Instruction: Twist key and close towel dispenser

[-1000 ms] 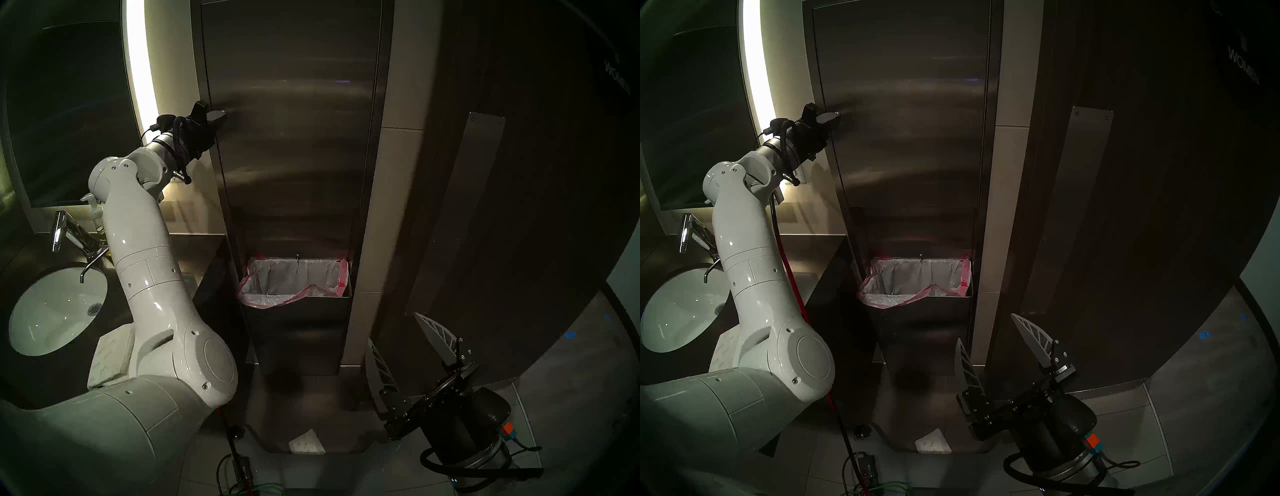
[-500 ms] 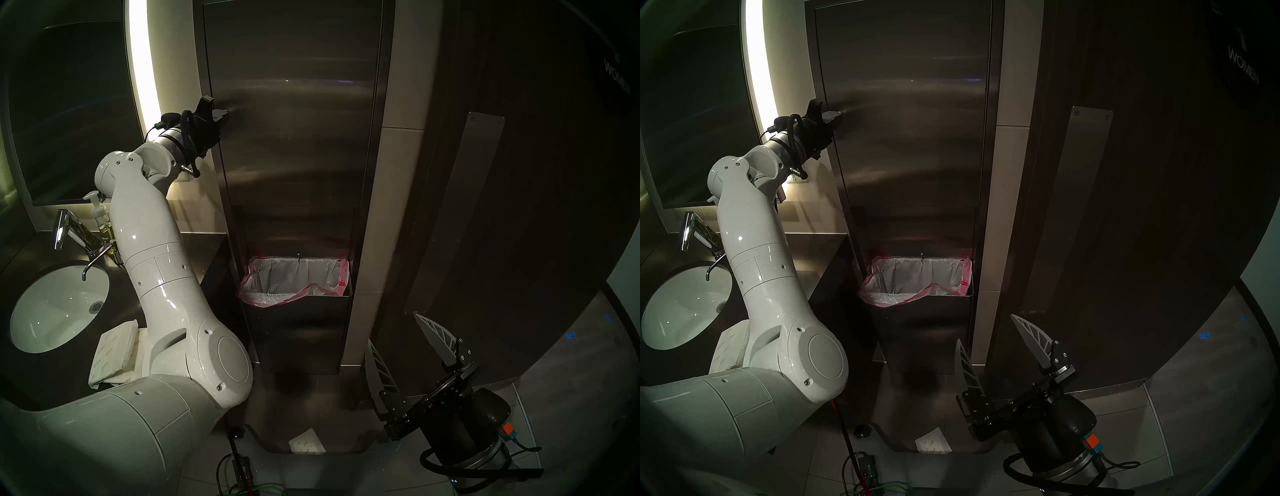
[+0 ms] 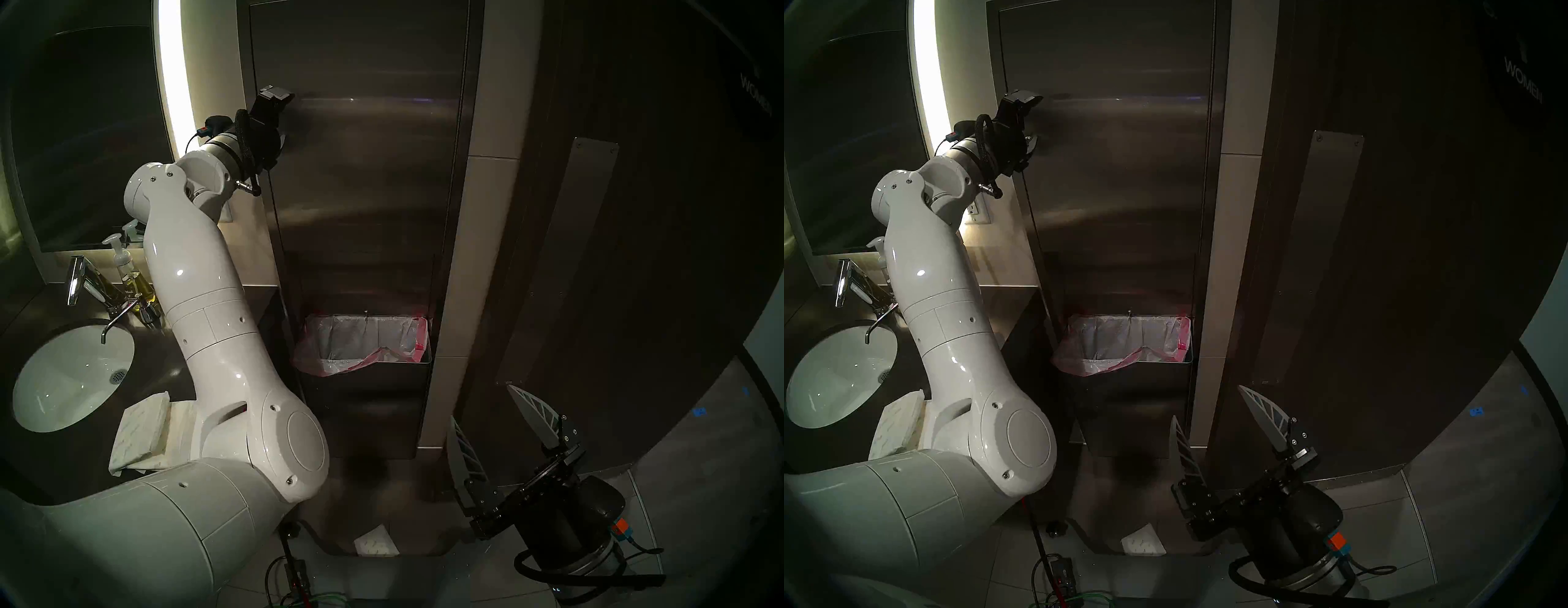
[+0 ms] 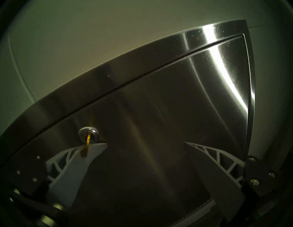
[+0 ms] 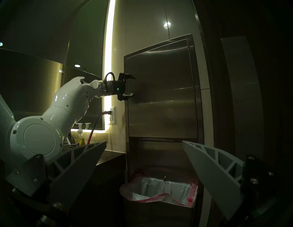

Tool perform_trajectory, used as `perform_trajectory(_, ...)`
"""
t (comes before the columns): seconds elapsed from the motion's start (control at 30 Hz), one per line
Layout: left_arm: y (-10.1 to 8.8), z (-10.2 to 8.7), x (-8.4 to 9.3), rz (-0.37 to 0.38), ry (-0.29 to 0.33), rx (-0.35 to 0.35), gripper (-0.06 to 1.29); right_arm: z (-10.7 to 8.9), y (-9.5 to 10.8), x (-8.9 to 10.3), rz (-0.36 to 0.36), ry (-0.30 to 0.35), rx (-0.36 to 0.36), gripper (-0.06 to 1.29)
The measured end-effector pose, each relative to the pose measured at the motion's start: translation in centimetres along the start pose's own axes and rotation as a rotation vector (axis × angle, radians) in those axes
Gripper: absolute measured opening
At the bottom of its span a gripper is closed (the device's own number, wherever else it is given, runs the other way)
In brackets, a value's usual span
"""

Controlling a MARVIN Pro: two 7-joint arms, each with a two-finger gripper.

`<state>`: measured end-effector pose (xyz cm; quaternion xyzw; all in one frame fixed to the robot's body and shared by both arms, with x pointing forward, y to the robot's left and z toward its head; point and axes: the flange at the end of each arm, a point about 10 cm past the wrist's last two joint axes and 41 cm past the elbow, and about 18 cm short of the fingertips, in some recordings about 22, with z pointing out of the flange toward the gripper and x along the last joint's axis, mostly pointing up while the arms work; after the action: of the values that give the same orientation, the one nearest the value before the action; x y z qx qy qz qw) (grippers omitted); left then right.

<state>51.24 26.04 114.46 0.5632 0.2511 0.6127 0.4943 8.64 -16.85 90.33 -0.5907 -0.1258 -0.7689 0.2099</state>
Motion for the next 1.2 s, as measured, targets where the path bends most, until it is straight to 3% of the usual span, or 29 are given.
perform_trajectory(0.23, 1.0, 0.3, -0.9, -0.011, 0.017, 0.031, 1.29, 0.0, 0.0, 0.0, -0.001, 0.0, 0.0, 1.25)
perform_trajectory(0.3, 2.2, 0.5, -1.4, -0.009, 0.01, 0.002, 1.29, 0.0, 0.0, 0.0, -0.001, 0.001, 0.0, 1.25)
perform_trajectory(0.6, 14.2, 1.4, -5.3, 0.038, -0.063, -0.289, 1.28, 0.0, 0.0, 0.0, -0.001, 0.001, 0.0, 1.25)
perform_trajectory(0.8, 21.5, -0.1, -7.1, 0.106, -0.092, -0.464, 1.28, 0.1, 0.0, 0.0, -0.001, 0.002, 0.001, 1.25)
perform_trajectory(0.93, 25.4, -2.1, -7.4, 0.221, -0.094, -0.541, 1.28, 0.1, 0.0, 0.0, -0.002, 0.005, 0.002, 1.25)
perform_trajectory(1.07, 25.9, -3.9, -6.0, 0.333, -0.047, -0.52, 1.28, 0.1, 0.0, 0.0, -0.003, 0.006, 0.003, 1.25)
perform_trajectory(1.2, 23.0, -4.6, -3.6, 0.407, 0.018, -0.376, 1.28, 0.2, 0.0, 0.0, -0.003, 0.007, 0.004, 1.25)
